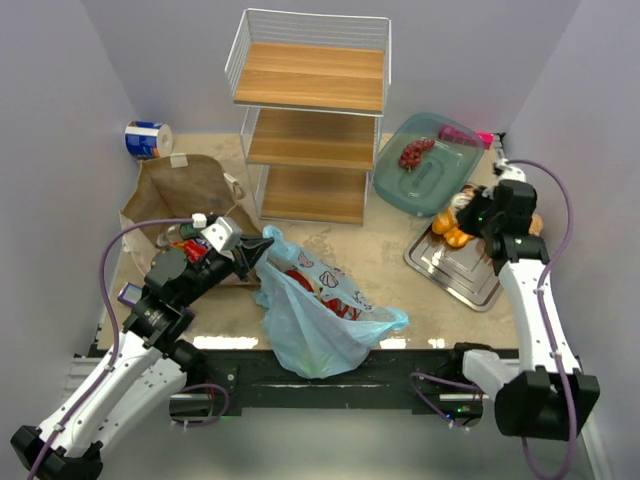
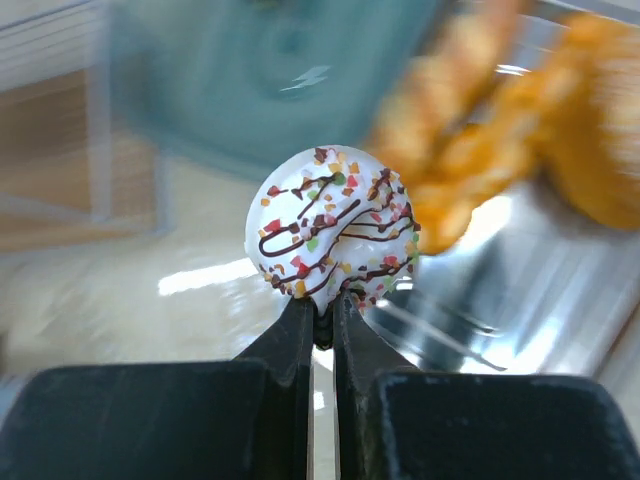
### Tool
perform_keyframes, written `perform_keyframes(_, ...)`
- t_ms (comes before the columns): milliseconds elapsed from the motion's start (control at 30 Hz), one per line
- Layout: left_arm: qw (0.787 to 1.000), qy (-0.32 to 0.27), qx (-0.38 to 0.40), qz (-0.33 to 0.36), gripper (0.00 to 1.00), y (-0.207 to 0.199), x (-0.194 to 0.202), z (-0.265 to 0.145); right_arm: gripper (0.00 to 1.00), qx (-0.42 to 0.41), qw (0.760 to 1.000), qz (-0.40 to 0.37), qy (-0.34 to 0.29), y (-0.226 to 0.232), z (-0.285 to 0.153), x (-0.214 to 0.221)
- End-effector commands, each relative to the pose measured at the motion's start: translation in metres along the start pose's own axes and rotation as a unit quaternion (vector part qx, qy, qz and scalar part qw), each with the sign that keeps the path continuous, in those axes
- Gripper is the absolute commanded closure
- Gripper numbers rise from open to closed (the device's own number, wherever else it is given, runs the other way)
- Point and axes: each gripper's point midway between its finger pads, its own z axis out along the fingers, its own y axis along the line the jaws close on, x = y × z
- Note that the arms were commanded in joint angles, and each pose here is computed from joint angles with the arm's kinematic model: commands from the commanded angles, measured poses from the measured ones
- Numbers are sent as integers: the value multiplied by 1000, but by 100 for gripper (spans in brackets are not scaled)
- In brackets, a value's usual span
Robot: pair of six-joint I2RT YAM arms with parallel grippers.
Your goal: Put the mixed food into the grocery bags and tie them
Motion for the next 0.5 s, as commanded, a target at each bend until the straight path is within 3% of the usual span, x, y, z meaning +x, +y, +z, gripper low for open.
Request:
perform_keyframes(0,1000,-22,14,5,100,-5,-12,-1,100,-280,957,-75,30,146,-64,11)
perform_keyframes(67,999,-29,28,10,100,-10,-14,-1,100,-355,927,-100,66,181,-88,30)
perform_keyframes(200,998,-38,44,16,100,-15,-17,-3,100,-502,841,-153,131,243,-146,87)
perform_keyframes(467,998,-39,55,18,100,-19,-15,-2,100,-616,732,-206,206,301,-197,175)
